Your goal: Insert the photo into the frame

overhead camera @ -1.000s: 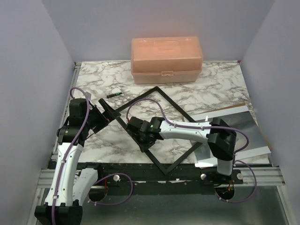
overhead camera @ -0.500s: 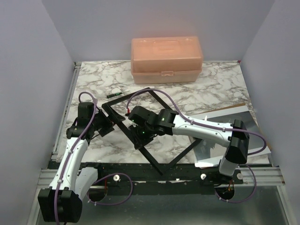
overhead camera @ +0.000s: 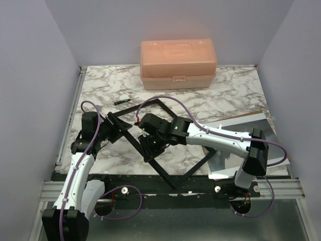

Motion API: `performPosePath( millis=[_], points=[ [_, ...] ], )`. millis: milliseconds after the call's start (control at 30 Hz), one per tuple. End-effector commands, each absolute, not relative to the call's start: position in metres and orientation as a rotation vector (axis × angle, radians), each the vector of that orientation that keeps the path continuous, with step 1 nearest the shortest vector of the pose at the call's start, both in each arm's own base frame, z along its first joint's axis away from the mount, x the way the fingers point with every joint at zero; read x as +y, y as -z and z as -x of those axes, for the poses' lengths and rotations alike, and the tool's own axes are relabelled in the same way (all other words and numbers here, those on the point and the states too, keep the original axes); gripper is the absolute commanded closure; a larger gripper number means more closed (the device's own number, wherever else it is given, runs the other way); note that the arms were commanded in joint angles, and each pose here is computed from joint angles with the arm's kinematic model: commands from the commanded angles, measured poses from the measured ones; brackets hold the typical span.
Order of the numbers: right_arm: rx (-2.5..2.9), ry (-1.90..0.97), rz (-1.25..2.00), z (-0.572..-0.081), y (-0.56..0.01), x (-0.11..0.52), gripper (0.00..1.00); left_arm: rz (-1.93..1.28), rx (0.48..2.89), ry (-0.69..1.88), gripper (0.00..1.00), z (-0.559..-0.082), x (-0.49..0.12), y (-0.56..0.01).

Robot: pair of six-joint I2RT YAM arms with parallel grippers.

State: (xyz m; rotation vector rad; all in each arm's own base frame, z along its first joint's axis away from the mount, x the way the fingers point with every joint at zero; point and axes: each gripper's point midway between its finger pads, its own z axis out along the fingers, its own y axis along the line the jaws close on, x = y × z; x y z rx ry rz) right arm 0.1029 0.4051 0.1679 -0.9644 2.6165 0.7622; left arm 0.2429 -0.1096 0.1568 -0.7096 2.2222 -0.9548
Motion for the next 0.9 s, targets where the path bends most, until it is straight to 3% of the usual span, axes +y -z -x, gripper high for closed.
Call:
performPosePath(
  millis=[0,200,400,633,867],
  points=[
    [2.557,-0.794,0.950,-0.106,-0.187,0.403,0.98,0.688,2.168,1.013,0.45,-0.245,-0.113,-0.172],
    [2.545,-0.795,0.938,-0.109,-0.190,0.406,0.96,0.690,2.167,1.039,0.71,-0.245,-0.116,-0.173],
    [2.545,-0.732,0.907,-0.116,-0.185,0.403,0.95,0.698,2.176,1.031,0.82,-0.245,-0.115,-0.171],
    [2.480,-0.666,0.819,-0.135,-0.203,0.400,0.58,0.699,2.160,1.036,0.99,-0.244,-0.115,-0.175],
    [2.398,-0.618,0.776,-0.148,-0.225,0.402,0.25,0.699,2.152,1.039,1.00,-0.244,-0.115,-0.179]
  ],
)
